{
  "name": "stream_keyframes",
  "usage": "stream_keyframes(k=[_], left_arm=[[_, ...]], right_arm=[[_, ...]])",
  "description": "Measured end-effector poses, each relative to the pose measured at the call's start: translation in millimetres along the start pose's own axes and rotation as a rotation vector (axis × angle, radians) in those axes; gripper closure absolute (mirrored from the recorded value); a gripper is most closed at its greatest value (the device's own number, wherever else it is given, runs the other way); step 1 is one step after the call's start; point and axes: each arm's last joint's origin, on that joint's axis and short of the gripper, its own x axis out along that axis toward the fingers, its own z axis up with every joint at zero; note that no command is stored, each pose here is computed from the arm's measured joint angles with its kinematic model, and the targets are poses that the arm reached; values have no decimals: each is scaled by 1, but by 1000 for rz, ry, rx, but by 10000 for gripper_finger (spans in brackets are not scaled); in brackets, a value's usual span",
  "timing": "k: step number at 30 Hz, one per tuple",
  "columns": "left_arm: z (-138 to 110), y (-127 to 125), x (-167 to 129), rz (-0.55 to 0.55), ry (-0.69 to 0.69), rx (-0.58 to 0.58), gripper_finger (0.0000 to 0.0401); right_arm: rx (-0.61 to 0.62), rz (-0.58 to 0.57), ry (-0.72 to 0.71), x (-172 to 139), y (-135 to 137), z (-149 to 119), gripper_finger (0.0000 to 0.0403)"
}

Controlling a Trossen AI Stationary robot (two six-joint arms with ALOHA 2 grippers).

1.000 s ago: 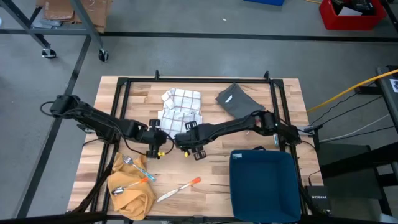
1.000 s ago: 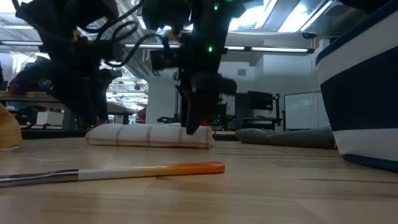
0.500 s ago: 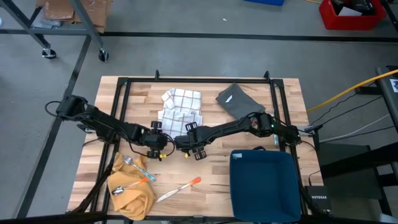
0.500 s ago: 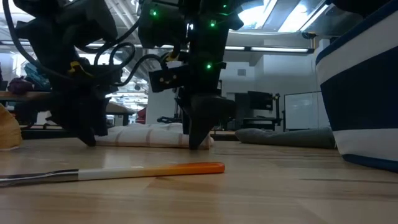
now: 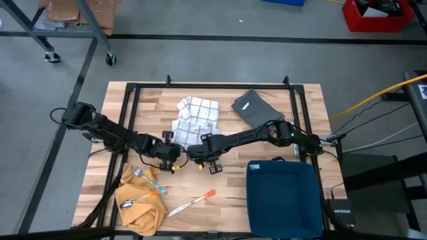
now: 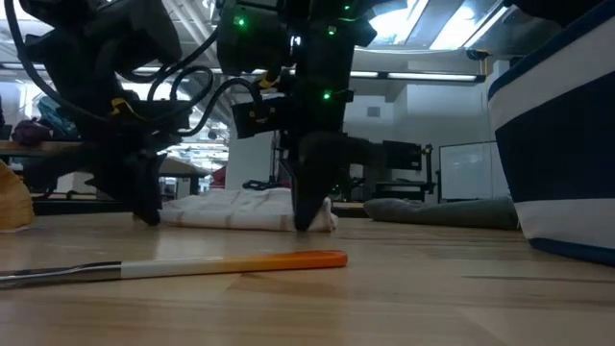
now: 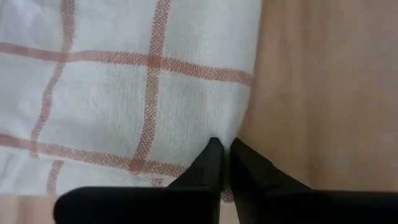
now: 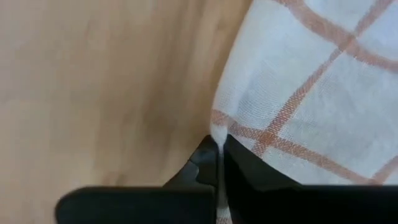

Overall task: Fold towel
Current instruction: Fold the white towel

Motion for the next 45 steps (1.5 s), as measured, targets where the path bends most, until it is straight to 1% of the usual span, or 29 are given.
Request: stream_keyframes(k=[3, 8, 12, 15, 19, 25, 28, 31, 33, 36, 40, 43, 45], left_arm=[[4, -8, -6, -85, -12, -22, 396], [20, -22, -24, -253, -20, -34, 398], [37, -35, -45, -415, -15, -39, 399], [47, -44, -63, -520, 4, -42, 399], [57, -54, -85, -621, 13, -46, 399], [75, -65, -116, -712, -45, -31, 400], [81, -69, -130, -741, -78, -23, 400], [85, -71, -140, -738, -92, -19, 400], [86, -68, -144, -707, -78, -23, 400], [83, -62, -147, -600, -36, -34, 400], [76, -53, -149, -440, 8, -32, 400], [70, -47, -148, -318, 40, -29, 400], [66, -42, -146, -240, 64, -18, 400]], right_arm=[[20, 91, 21, -2, 3, -3, 379], [62, 262, 25, -11, 16, 0, 395], [30, 350, 14, -29, 35, 7, 391], [-4, 358, 12, -46, 48, 11, 397], [-44, 362, -3, -70, 64, 16, 393], [-78, 365, -72, -109, 86, 24, 398], [-95, 323, -91, -125, 94, 24, 395], [-110, 239, -104, -132, 99, 20, 398], [-107, 167, -104, -135, 97, 19, 398], [-101, 80, -103, -135, 93, 20, 395], [-90, -45, -93, -134, 78, 20, 395], [-86, -111, -89, -132, 64, 20, 397], [-81, -134, -86, -131, 53, 20, 396]])
